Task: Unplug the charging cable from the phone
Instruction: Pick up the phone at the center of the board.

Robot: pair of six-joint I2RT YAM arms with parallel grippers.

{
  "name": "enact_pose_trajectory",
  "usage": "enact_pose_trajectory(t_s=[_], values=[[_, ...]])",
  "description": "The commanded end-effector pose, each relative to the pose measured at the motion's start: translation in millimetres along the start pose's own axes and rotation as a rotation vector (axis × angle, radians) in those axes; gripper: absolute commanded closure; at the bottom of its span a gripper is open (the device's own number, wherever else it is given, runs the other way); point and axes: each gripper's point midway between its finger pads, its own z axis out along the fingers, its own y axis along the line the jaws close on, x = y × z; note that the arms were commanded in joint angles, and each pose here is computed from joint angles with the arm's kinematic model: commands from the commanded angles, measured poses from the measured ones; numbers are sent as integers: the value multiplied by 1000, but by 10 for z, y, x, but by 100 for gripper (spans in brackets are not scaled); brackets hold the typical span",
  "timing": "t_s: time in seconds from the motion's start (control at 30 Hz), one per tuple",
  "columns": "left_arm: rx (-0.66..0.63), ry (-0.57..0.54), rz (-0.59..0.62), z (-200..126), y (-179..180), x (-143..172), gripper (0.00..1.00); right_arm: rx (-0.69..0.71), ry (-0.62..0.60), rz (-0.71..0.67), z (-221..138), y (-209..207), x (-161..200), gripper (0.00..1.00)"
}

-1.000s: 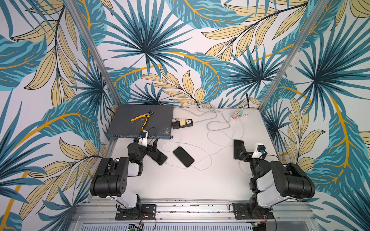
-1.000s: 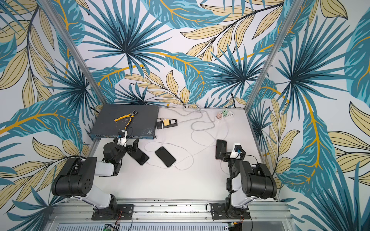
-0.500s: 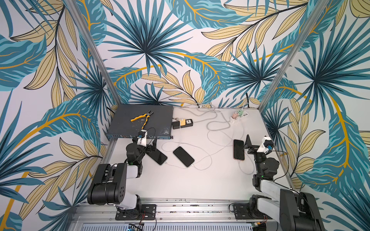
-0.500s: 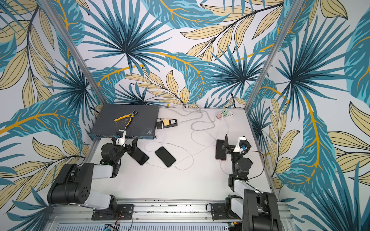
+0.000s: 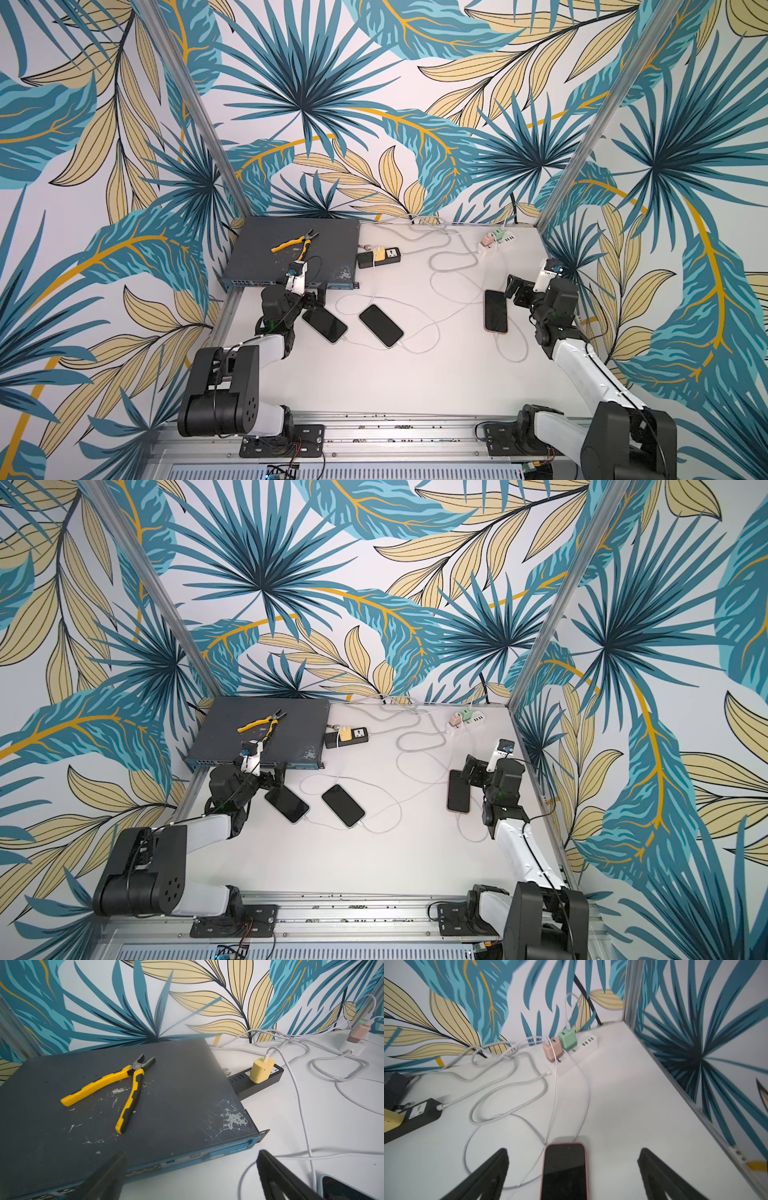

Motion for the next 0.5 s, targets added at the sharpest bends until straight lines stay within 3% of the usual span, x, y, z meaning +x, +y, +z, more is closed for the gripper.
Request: enact_pose_trajectory(t_s=[0.0,0.27,0.47], values=[[25,68,-18,33,4,-34,0,76,261,68,-30,-105,532,0],[69,223,-23,69,-24,-12,0,82,423,98,-59,-28,690,0],[74,235,-8,36,-34,-13,0,79,555,31,3,31,930,0]])
